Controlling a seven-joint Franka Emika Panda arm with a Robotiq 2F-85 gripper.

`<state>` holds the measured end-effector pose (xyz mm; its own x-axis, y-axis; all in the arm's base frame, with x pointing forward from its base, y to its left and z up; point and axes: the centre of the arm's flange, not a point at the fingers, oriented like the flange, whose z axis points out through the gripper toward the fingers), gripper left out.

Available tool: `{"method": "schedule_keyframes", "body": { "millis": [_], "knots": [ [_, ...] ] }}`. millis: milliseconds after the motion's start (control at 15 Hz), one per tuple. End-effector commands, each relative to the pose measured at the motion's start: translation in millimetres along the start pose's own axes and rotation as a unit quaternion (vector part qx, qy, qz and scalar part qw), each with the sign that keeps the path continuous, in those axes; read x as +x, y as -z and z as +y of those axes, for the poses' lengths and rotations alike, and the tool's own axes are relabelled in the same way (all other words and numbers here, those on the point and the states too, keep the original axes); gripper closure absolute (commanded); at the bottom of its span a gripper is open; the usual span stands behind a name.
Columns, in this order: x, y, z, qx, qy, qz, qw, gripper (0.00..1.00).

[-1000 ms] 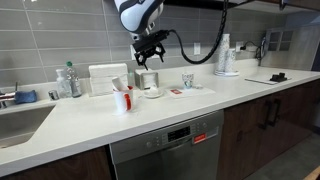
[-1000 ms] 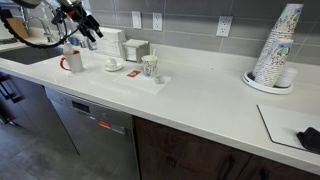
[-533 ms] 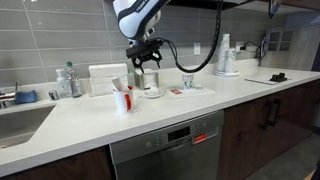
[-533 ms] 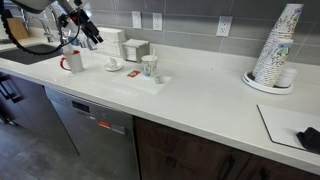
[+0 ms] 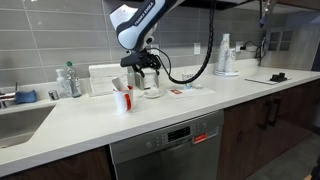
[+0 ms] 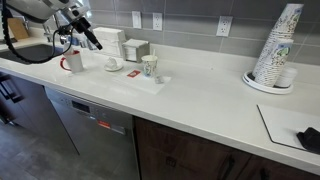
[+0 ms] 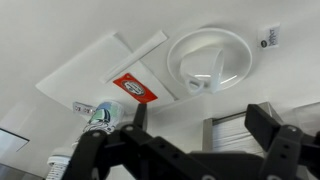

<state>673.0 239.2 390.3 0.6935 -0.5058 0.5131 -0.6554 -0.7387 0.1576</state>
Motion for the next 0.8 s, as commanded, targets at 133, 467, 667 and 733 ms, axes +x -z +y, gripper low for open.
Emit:
{"method": "schedule_keyframes", "body": {
  "millis": [133, 467, 667, 733],
  "knots": [
    [1.1, -0.1, -1.9, 0.001, -0.004, 0.001, 1.0000, 0.00],
    [-6.4, -5.8, -6.9, -0.035, -0.030, -0.020, 0.9988, 0.00],
    [-10.5, -12.2, -6.6, -0.055, -0.055, -0.019, 0.9968, 0.00],
    [-11.9, -14.5, -7.7, -0.054, -0.063, -0.013, 0.9965, 0.00]
  ]
}}
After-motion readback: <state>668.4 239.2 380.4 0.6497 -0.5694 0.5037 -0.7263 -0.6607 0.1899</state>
